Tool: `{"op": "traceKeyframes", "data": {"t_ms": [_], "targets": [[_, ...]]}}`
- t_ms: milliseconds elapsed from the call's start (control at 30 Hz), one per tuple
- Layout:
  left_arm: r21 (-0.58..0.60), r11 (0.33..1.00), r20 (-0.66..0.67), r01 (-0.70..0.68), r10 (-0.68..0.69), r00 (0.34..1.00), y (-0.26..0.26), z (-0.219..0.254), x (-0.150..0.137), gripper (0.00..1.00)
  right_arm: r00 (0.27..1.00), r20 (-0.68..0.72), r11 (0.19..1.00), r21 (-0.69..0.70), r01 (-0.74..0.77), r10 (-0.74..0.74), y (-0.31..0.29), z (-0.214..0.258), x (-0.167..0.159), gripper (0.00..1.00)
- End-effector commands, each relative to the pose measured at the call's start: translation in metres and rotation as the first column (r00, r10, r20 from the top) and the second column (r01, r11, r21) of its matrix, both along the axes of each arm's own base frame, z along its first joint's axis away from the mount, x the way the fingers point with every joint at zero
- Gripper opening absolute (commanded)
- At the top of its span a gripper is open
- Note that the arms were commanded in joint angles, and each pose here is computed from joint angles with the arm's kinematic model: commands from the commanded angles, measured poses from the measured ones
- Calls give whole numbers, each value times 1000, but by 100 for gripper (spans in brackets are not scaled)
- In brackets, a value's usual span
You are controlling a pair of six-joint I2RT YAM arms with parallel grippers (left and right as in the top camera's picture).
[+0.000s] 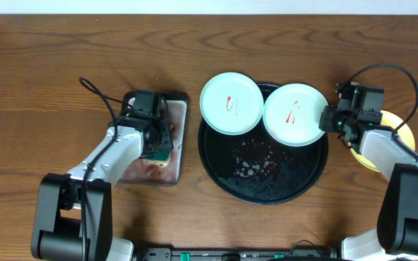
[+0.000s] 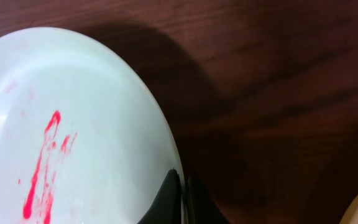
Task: Clean dirty plates on tray and stack at the side
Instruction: 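Grasp the right pale green plate rim and pull it toward center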
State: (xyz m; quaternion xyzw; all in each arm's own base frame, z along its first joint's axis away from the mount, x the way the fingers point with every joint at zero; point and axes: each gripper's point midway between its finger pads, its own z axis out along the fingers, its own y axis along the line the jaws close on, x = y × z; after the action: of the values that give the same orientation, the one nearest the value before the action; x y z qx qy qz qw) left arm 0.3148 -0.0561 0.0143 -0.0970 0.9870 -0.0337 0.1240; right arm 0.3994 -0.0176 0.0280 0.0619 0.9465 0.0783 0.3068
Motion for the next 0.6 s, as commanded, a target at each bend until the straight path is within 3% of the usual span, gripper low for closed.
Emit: {"op": "traceKeyframes", "data": {"t_ms": [0, 267, 333, 400, 567], "targets": [[17, 1000, -35, 4, -3, 999, 4, -7, -8, 56, 1000, 13, 1000, -14, -5, 5, 2, 13, 1, 1], [17, 1000, -36, 4, -3, 999, 4, -7, -9, 53, 999, 44, 1000, -16, 5, -5, 5, 68, -27, 1], [18, 1000, -39, 4, -3, 999, 5, -8, -10, 42, 1000, -3, 1000, 1, 9, -9, 10, 70, -43, 1], [21, 1000, -46, 13, -12, 999, 5, -11, -13, 9, 998, -66, 1000, 16, -11, 12, 19, 63, -58, 1], [25, 1000, -61, 19, -18, 998, 7, -19, -21, 7, 976, -201, 997, 29, -77, 81, 44, 34, -88, 1]]}}
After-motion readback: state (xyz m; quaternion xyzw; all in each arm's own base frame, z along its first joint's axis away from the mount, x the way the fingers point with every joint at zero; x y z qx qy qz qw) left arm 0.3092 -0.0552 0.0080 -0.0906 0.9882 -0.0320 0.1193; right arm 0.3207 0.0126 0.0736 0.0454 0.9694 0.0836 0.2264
